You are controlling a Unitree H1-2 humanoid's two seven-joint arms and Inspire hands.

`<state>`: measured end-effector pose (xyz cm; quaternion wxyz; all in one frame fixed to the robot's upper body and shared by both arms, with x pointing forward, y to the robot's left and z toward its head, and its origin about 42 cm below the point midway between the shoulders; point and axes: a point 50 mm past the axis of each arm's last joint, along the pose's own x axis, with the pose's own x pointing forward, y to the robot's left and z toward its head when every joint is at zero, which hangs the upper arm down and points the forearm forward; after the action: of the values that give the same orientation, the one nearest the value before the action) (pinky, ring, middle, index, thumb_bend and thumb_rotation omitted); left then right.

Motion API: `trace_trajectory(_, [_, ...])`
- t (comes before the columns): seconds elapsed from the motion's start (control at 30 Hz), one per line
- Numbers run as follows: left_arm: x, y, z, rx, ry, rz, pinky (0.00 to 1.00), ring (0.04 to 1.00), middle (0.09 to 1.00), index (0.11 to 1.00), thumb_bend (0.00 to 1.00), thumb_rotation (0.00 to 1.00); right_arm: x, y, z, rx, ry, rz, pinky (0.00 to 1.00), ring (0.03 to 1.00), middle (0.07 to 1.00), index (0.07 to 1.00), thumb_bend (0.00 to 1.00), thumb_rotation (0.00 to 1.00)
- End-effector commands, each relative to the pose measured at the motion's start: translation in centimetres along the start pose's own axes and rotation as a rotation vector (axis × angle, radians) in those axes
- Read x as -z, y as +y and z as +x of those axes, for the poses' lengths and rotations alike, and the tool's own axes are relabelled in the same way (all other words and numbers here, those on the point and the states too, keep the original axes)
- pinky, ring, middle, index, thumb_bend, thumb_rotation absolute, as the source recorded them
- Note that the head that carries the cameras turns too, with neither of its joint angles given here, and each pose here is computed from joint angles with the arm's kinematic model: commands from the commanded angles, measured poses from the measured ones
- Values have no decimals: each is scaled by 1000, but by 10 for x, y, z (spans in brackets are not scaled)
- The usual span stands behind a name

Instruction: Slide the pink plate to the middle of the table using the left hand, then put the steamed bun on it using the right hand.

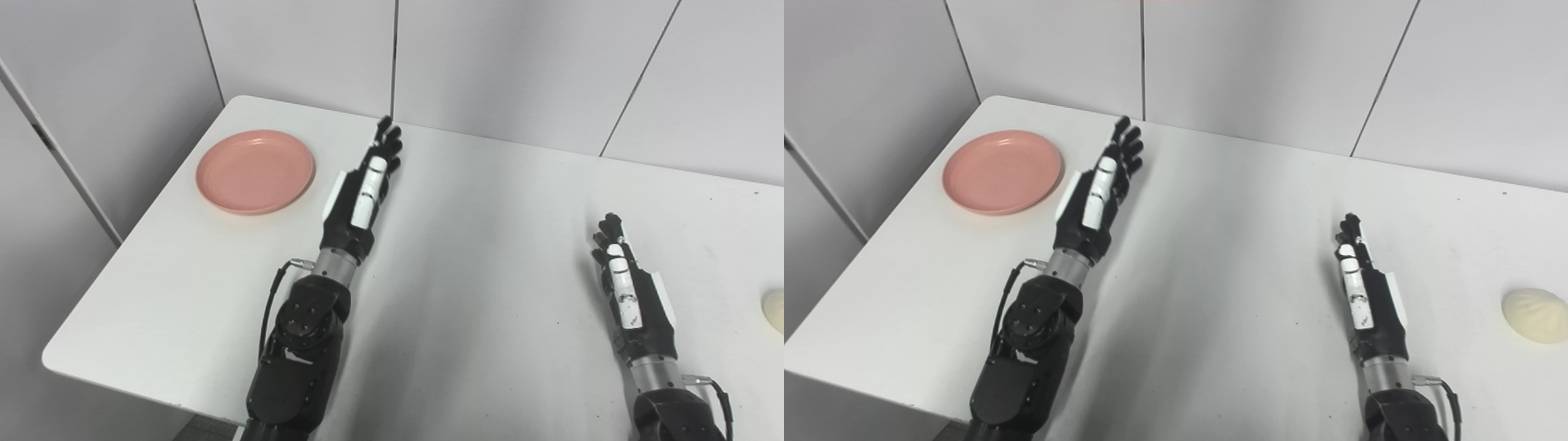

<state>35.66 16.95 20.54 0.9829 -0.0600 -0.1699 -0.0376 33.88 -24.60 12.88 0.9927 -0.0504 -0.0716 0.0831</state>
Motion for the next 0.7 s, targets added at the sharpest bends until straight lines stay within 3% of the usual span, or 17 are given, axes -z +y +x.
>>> trace_trajectory(0.0, [-28,2,15,-16,-114,5,1000,980,997,1000,591,1000,17,-7,-13,10,22,9,1000,1000,1000,1000,166,1000])
trace_trajectory(0.37, [-62,43,15,-160,-243,8,987,978,999,1000,558,1000,16,-12,-12,2,20,9,1000,1000,1000,1000,158,1000])
trace_trajectory(0.67, [-81,89,14,-308,-303,24,1000,981,992,1000,563,1000,14,-16,-12,0,18,18,1000,1000,1000,1000,166,1000])
